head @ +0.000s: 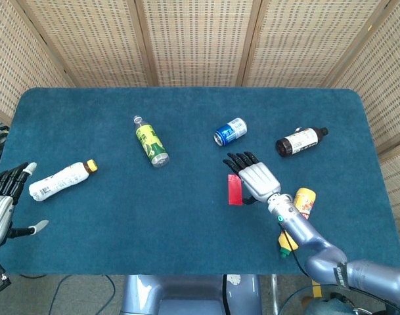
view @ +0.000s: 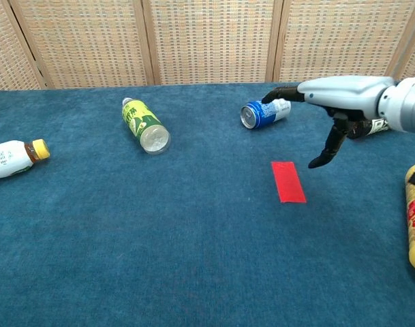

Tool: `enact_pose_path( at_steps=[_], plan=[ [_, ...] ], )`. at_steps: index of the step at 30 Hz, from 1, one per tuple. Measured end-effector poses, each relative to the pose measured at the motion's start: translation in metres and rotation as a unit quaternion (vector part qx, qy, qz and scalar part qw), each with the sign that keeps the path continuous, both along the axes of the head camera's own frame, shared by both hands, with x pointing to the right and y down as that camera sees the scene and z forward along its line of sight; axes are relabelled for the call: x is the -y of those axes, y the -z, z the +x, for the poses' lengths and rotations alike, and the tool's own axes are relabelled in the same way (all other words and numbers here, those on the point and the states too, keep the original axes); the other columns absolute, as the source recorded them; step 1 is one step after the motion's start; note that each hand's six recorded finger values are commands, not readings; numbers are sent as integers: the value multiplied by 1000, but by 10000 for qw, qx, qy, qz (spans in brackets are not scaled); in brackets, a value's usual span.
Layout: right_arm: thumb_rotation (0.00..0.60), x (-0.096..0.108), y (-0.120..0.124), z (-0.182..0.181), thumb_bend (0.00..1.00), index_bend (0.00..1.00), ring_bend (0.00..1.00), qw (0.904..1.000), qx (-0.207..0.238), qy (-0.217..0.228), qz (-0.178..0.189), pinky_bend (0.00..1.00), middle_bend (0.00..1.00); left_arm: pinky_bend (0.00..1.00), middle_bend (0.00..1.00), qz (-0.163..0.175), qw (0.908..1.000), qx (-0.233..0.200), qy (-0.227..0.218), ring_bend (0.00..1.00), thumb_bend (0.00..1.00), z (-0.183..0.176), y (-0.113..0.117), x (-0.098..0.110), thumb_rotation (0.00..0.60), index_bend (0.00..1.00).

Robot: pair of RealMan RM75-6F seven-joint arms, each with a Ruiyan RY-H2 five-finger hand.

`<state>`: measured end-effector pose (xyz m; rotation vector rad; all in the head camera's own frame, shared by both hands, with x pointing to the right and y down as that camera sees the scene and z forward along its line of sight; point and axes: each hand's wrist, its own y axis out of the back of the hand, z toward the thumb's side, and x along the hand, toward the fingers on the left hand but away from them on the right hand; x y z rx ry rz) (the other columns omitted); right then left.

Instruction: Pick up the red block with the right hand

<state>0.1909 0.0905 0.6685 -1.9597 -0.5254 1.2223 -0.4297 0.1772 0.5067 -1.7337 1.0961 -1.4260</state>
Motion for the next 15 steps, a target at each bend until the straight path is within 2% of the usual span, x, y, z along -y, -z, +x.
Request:
enact_pose_path(
  at_steps=[6, 7, 9, 10, 15],
  plan=[
    [600, -6, -22, -10, 0, 15, 0, 9993, -303, 196, -23, 0, 0, 0, 0, -29, 10000, 40, -34, 0, 0, 2, -3, 1, 600, 0],
    [600, -7, -24, -10, 0, 83, 0, 9992, -331, 205, -25, 0, 0, 0, 0, -37, 10000, 51, -47, 0, 0, 3, -4, 1, 600, 0],
    [600, -11, -28, -9, 0, 293, 0, 9990, -383, 210, -41, 0, 0, 0, 0, -47, 10000, 58, -64, 0, 0, 4, -5, 1, 600, 0],
    [600, -13, -30, -10, 0, 351, 0, 9990, -385, 201, -53, 0, 0, 0, 0, -46, 10000, 57, -68, 0, 0, 5, -5, 0, 600, 0],
    [600, -19, -33, -14, 0, 390, 0, 9993, -330, 177, -67, 0, 0, 0, 0, -44, 9999, 62, -77, 0, 0, 6, -5, 0, 600, 0]
  ],
)
